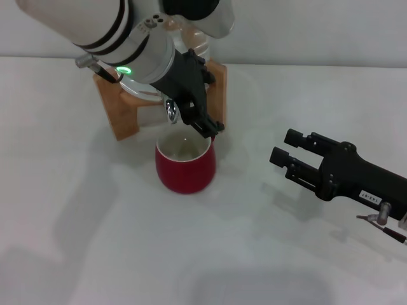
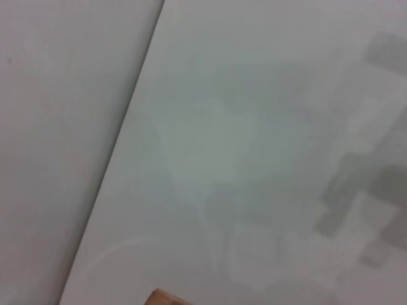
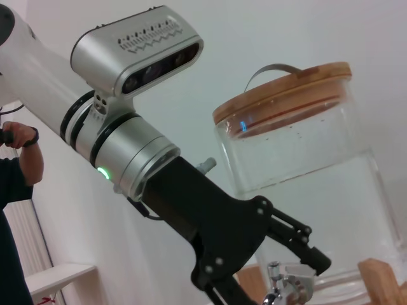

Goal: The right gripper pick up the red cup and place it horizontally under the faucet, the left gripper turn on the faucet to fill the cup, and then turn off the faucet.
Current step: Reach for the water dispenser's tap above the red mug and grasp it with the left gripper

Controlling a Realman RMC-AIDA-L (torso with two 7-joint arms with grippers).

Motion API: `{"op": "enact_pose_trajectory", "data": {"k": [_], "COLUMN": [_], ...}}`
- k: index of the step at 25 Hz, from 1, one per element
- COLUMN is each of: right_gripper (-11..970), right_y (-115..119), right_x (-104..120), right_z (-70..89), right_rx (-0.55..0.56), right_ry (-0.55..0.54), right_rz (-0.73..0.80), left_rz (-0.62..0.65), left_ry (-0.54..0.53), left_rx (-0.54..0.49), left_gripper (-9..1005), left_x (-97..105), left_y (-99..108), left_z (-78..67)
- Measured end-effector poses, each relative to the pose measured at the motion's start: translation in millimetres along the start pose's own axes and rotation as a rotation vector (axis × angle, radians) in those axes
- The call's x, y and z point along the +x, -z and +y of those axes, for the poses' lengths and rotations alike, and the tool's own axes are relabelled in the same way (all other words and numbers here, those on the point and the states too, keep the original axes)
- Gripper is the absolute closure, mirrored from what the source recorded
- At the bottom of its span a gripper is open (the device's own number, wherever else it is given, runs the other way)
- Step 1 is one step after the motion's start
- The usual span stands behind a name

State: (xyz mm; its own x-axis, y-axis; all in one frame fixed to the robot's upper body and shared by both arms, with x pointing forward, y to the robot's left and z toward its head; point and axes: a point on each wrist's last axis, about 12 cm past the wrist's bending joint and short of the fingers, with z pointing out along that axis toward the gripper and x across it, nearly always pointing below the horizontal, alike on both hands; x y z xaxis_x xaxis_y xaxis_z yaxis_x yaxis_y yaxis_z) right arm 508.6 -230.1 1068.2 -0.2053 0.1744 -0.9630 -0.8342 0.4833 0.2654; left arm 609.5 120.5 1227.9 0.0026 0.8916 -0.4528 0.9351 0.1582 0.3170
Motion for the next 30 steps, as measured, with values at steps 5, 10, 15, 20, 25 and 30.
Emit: {"op": "enact_pose_trajectory", "data": {"k": [5, 10, 15, 20, 25, 30], "right_gripper": [401, 401, 401, 401, 401, 401], "right_y": [0, 1, 1, 1, 1, 1], "right_x": [0, -1, -1, 0, 0, 0], "right_z": [-0.8, -1.0, -1.0, -1.3, -1.4, -1.5], "right_rx": [0.004, 0.005, 0.005, 0.006, 0.006, 0.007], "right_ry": [0.000, 0.000, 0.000, 0.001, 0.001, 0.001], "right_rz": [-0.002, -0.003, -0.002, -0.001, -0.001, 0.000], "left_rz": [0.004, 0.005, 0.011, 0.014, 0.019, 0.025], "left_ry": [-0.015, -0.023, -0.032, -0.041, -0.054, -0.060], "left_rx": [0.006, 0.008, 0.017, 0.024, 0.031, 0.042], "left_gripper": [109, 109, 109, 109, 109, 109], "left_x": [-3, -4, -4, -5, -6, -7], "left_y": [1, 5, 8, 10, 12, 13], "left_z": [-2.5, -4.3, -7.0, -10.0, -13.8, -16.4]}}
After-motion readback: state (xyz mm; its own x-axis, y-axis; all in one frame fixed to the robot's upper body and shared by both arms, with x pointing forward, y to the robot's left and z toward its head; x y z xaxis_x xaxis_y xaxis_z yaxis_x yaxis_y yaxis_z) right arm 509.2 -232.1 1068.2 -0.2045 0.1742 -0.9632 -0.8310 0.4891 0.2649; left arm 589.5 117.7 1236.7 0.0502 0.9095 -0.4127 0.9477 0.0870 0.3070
